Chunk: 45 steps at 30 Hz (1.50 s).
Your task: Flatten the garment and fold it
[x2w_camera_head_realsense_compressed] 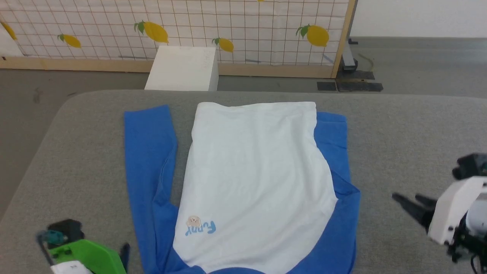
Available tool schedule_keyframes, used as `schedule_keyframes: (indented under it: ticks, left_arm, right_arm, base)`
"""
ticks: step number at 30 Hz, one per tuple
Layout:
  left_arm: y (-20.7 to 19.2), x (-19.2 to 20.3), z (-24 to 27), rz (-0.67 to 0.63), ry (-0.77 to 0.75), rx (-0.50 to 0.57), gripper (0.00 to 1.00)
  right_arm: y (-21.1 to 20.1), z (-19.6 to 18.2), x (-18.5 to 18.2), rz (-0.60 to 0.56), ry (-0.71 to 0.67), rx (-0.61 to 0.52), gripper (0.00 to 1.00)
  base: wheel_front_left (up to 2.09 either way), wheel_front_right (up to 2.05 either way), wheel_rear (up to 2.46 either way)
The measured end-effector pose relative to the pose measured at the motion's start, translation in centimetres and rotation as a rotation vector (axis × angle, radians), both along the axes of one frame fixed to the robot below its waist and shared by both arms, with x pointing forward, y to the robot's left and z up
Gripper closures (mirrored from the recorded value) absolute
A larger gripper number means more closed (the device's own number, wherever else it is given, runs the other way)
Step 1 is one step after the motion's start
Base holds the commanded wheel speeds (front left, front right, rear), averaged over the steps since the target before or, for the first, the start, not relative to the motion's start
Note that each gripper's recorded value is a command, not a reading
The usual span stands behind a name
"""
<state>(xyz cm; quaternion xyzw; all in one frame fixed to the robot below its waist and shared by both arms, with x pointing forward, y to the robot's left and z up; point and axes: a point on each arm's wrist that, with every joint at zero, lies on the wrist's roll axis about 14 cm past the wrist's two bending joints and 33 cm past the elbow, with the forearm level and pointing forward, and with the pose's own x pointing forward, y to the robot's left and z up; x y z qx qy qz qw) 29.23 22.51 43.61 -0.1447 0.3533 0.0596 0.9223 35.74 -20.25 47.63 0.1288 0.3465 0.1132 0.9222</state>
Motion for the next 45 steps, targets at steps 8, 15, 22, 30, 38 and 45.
schedule_keyframes:
  ticks: [8, 15, 22, 30, 38, 45]
  left_arm:
    - [3.6, 6.2, 10.7, 0.139, -0.619, 0.161, 0.00]
    - [3.2, 9.1, 13.5, 0.140, -0.920, 0.260, 0.00]
    - [2.4, 12.7, 10.8, 0.123, -0.900, 0.287, 0.00]
    - [1.9, 14.2, 8.9, 0.100, -0.875, 0.327, 0.00]
    - [2.5, 14.2, 7.2, 0.095, -0.832, 0.356, 0.00]
    - [2.5, 14.2, 6.9, 0.098, -0.823, 0.353, 0.00]
  right_arm:
    - [-1.6, 5.0, 7.8, -0.143, -0.235, -0.007, 0.00]
    - [-0.6, 4.4, 14.5, -0.144, -0.228, -0.079, 0.00]
    - [0.6, -1.1, 21.1, -0.105, -0.049, -0.237, 0.00]
    - [3.0, -7.4, 23.4, -0.010, 0.110, -0.353, 0.00]
    - [4.9, -11.3, 23.5, 0.089, 0.238, -0.421, 0.00]
    - [4.9, -10.6, 23.5, 0.050, 0.236, -0.317, 1.00]
  base:
    - [0.00, 0.00, 0.00]
    - [0.00, 0.00, 0.00]
    - [0.00, 0.00, 0.00]
    - [0.00, 0.00, 0.00]
    - [0.00, 0.00, 0.00]
    - [0.00, 0.00, 0.00]
